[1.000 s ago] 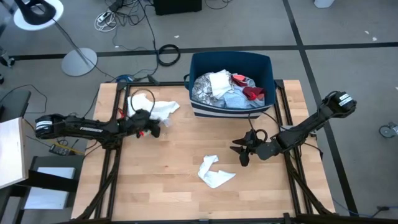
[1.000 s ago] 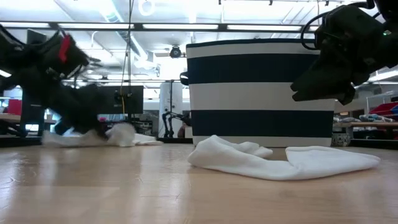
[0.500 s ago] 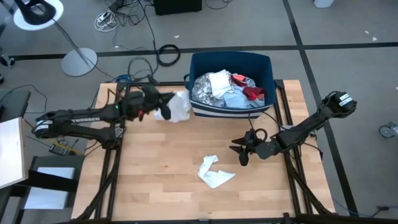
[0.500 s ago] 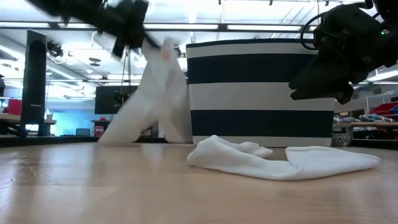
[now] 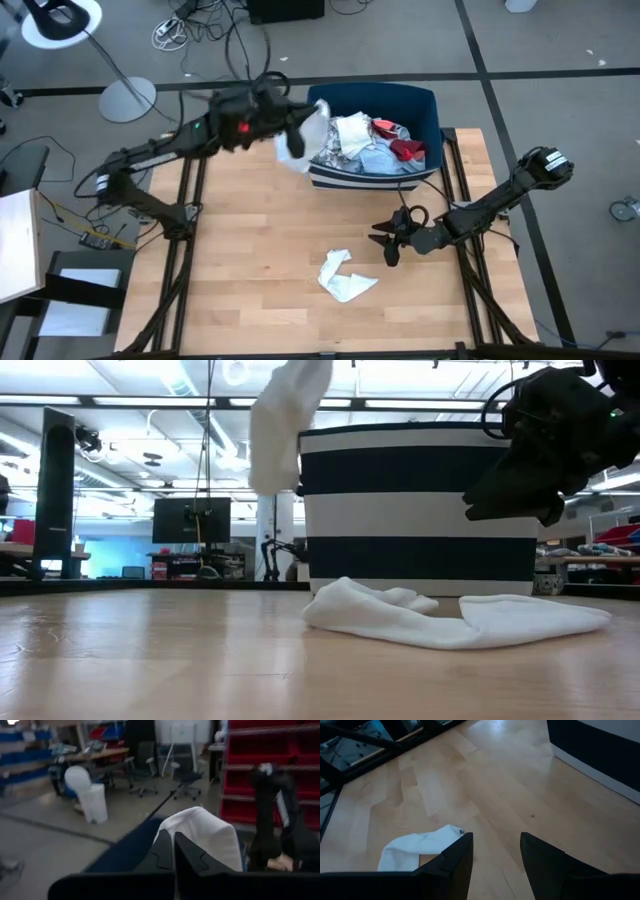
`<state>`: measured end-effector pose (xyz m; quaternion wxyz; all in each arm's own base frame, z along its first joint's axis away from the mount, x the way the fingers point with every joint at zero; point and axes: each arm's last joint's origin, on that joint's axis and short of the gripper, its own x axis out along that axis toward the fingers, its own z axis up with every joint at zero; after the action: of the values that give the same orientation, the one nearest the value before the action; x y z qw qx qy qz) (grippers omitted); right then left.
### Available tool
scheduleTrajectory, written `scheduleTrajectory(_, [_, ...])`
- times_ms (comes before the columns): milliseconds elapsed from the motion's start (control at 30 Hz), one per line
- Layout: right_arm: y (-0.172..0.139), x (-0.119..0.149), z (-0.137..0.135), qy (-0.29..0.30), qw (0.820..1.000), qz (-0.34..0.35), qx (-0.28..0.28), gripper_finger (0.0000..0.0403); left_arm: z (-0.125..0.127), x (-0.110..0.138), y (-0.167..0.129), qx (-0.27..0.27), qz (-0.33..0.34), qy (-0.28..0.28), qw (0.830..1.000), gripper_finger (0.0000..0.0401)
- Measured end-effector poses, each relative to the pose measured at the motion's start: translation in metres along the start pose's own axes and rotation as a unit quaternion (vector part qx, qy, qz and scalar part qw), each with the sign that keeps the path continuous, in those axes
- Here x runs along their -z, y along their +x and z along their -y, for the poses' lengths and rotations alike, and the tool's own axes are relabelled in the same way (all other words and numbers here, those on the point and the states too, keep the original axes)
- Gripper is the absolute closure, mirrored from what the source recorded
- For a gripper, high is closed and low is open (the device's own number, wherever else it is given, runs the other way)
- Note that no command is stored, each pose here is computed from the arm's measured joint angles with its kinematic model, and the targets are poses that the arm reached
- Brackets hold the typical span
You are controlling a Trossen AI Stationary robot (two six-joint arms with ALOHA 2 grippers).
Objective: Sort clothes
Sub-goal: Put the white underwear into the blue bin
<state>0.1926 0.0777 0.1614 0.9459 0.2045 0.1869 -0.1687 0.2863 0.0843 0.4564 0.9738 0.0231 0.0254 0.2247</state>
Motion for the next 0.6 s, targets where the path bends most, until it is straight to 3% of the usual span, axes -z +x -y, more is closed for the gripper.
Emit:
scheduleTrajectory(133, [0.001, -0.001, 0.001, 0.0, 1.0, -0.007, -0.005, 0.0238, 0.005, -0.037, 0.027, 0.026, 0.022, 0.023, 0.999, 0.0401])
scheduleTrajectory(333, [0.002, -0.001, 0.002, 0.002, 1.0, -0.016, -0.013, 0.0238, 0.011, -0.064, 0.062, 0.038, 0.044, 0.033, 0.998, 0.0401])
scheduleTrajectory(467, [0.002, -0.001, 0.002, 0.002, 1.0, -0.017, -0.013, 0.0238, 0.016, -0.05, 0.083, 0.055, -0.003, 0.04, 0.998, 0.0401])
scheduleTrajectory(600, [0.002, -0.001, 0.001, -0.002, 1.0, -0.017, -0.013, 0.0238, 0.02, -0.011, 0.112, 0.059, -0.102, 0.052, 0.992, 0.0398])
